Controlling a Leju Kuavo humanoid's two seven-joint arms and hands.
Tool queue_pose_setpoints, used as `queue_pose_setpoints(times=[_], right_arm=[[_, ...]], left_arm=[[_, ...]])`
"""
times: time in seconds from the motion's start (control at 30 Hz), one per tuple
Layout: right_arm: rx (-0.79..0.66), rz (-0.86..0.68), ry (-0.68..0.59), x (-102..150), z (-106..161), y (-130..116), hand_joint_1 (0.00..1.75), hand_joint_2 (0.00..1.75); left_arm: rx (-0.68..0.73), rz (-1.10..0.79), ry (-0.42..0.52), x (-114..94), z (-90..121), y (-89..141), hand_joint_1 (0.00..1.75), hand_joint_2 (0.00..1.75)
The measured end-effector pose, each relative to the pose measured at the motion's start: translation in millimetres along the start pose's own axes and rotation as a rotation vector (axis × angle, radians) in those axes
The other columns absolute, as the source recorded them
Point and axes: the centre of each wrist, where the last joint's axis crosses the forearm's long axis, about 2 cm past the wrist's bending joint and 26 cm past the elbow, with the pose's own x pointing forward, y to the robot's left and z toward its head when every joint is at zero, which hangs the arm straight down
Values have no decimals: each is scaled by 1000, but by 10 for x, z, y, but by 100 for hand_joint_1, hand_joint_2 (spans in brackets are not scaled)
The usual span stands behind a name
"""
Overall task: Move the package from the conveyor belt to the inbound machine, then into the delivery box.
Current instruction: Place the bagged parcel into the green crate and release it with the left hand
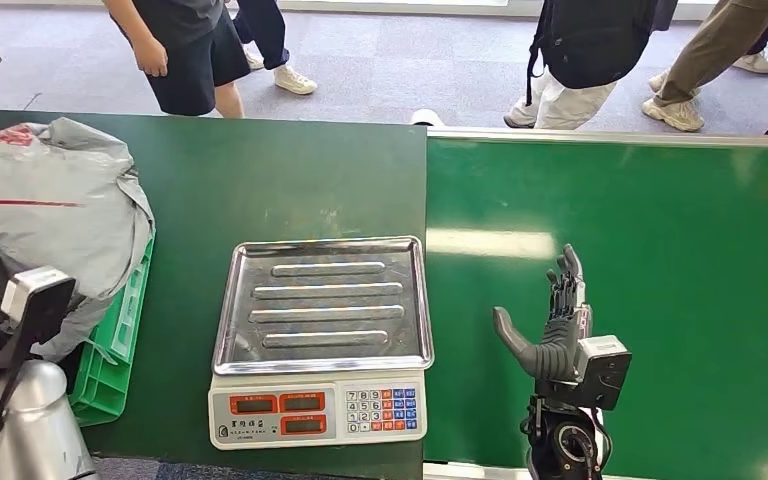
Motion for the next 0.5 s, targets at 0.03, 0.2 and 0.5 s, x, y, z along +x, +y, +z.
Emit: queue_pose_setpoints(times=[0.03, 0.2, 0.5], right_arm=[[4, 2, 1, 2, 3, -3, 0, 175], [24, 10, 7, 7, 3, -14, 0, 175], [37, 13, 12, 11, -2, -28, 0, 175]], left_arm=[[-55, -15, 71, -36, 63, -68, 175, 175], [-311, -65, 285, -126, 273, -329, 175, 175], [-510, -119, 306, -200, 367, -480, 175, 175]])
